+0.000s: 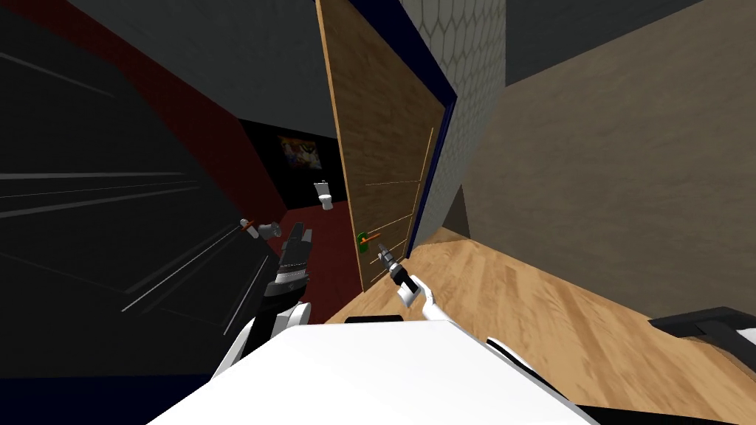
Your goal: Push the door open
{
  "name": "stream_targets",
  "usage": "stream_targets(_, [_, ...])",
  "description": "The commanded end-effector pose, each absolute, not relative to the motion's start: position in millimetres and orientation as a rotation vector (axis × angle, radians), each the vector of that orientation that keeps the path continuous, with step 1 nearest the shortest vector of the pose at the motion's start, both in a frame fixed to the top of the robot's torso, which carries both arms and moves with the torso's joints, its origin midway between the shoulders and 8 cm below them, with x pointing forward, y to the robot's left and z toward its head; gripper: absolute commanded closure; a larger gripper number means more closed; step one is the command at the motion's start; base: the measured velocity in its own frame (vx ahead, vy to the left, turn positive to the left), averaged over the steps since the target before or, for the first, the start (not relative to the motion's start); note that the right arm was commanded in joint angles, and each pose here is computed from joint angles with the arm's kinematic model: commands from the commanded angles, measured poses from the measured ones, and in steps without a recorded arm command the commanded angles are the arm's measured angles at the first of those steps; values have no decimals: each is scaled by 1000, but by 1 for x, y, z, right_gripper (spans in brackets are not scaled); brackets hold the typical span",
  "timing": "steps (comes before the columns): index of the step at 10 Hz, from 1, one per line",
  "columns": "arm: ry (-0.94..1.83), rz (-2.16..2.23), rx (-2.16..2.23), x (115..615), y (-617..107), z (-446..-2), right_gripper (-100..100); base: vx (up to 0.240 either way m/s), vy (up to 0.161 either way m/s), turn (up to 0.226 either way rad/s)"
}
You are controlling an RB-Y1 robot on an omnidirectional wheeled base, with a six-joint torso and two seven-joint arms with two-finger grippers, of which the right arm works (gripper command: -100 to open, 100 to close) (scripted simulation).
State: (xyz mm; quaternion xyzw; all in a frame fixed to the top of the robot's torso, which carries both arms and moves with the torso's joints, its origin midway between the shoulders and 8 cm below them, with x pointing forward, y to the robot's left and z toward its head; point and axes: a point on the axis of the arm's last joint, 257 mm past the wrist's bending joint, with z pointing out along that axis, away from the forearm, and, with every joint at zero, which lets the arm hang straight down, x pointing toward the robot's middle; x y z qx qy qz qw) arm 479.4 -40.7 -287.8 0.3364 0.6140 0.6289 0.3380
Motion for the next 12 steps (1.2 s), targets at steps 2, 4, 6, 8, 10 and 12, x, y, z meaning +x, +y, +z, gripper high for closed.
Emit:
stream_targets(2, [1593,1632,885,483,-41,-289,-100,141,84,42])
stream_targets(4, [1587,1627,892,486,-42,-290,-100,158,75,44])
stream_targets(6, [1581,1621,901,489,-43,-292,-100,182,74,46])
stream_targets(8, [1580,1620,902,490,-43,-292,-100,138,65,22])
stream_targets(10, [1580,1620,902,490,-43,-292,100,-17,-10,3])
stream_targets(12, [1580,1620,902,490,-43,-292,100,-6,-5,9])
